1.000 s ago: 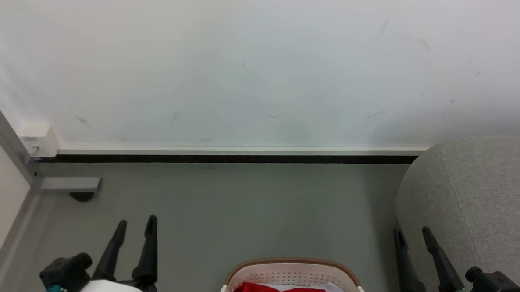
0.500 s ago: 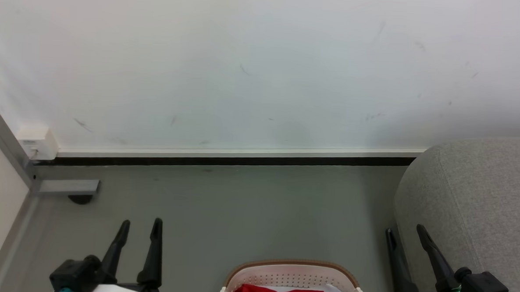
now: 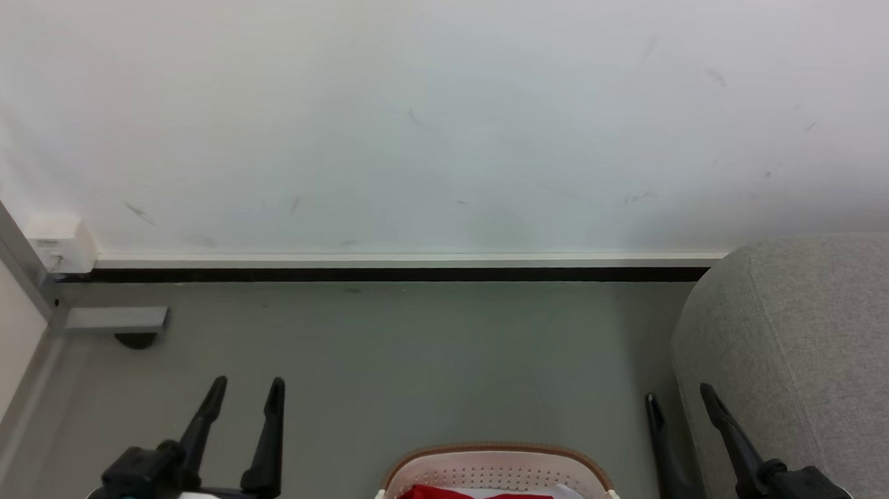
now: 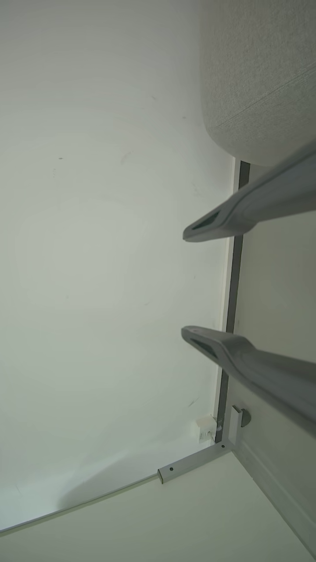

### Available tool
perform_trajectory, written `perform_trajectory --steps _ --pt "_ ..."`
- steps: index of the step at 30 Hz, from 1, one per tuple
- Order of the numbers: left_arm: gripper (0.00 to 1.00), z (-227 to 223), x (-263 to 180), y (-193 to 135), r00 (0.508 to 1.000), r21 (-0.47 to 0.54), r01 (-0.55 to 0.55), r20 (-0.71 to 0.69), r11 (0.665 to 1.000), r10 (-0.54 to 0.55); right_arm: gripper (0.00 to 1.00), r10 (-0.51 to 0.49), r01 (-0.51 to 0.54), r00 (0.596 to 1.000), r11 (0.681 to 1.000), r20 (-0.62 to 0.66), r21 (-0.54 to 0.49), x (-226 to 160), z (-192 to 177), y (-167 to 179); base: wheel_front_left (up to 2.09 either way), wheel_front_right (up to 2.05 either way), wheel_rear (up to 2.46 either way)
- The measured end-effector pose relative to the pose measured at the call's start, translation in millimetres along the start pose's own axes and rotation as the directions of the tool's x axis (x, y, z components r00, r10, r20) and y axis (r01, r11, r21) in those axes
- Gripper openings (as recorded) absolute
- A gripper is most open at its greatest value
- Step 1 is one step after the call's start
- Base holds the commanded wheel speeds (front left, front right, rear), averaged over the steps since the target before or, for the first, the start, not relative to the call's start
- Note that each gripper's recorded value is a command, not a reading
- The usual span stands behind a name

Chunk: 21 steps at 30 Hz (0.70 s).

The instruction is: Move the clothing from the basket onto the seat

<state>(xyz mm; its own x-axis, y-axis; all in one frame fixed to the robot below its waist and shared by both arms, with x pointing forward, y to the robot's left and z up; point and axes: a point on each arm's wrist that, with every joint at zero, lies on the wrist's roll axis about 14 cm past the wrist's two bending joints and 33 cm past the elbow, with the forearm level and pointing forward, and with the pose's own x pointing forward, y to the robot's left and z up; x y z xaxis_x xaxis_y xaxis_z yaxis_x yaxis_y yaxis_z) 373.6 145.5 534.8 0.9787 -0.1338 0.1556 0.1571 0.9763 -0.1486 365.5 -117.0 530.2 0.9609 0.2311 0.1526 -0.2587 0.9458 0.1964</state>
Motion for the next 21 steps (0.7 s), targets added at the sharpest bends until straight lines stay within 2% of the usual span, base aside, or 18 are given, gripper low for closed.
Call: perform_trajectory --steps 16,21 --pt "1.0 3.2 0.5 -9.3 0.999 0.1 0.046 0.021 0.994 -0.048 1.0 0.017 -0.017 1.0 0.995 0.002 -0.098 -0.5 1.4 4.6 0.0 0.0 0.0" --pt "1.0 2.9 0.5 -9.4 0.999 0.1 0.047 0.02 0.994 -0.049 1.0 0.018 -0.017 1.0 0.995 0.004 -0.099 -0.4 1.8 4.9 0.0 0.0 0.0"
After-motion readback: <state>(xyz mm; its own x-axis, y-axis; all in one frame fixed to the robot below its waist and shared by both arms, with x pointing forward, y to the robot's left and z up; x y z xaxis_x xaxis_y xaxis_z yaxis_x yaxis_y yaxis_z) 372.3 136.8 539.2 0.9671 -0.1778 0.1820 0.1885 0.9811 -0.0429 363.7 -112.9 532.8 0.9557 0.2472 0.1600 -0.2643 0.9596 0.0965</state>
